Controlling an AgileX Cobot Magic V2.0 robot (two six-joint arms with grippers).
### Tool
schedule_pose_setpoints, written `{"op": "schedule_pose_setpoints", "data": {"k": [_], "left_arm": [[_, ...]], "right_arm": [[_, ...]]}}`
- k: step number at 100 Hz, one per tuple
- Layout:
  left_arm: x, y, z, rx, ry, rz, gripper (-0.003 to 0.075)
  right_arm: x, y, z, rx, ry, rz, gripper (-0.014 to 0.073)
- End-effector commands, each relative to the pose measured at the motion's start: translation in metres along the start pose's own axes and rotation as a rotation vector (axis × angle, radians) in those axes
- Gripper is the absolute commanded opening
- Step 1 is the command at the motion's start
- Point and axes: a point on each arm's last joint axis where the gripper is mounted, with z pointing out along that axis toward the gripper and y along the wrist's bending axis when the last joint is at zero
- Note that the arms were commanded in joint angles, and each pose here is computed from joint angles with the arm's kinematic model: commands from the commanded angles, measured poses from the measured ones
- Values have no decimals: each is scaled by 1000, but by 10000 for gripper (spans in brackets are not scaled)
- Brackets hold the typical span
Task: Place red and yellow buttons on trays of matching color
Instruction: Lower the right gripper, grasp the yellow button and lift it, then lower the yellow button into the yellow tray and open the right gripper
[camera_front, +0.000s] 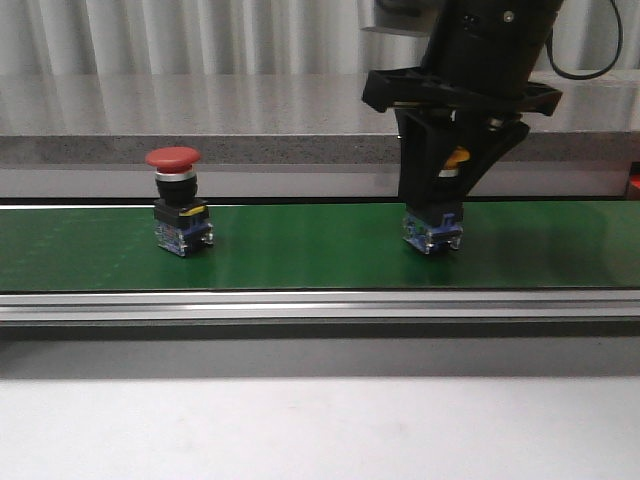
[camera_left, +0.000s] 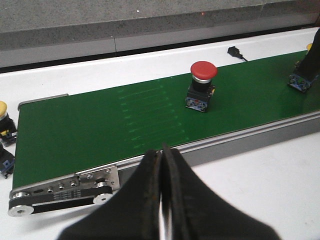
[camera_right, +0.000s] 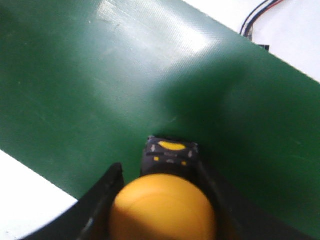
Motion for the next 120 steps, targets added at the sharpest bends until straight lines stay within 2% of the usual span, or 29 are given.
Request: {"op": "schedule_pose_setpoints", "data": {"k": [1,23,47,94,120], "left_arm": [[-14,-1,-3,5,-94,-2,-20],[-14,-1,-3,5,-94,-2,-20],[-14,-1,-3,5,-94,-2,-20],[-14,-1,-3,5,-94,-2,-20],[-14,-1,-3,5,-94,-2,-20]], "right_arm": [[-7,3,-37,12,-128,42,148],[0,-3,-51,91,-154,113,148],[24,-11,-62,115,-145,161,147],[99,-93,-112,255,-175,477,147],[142,-135,-116,326,-133,682,147]]}}
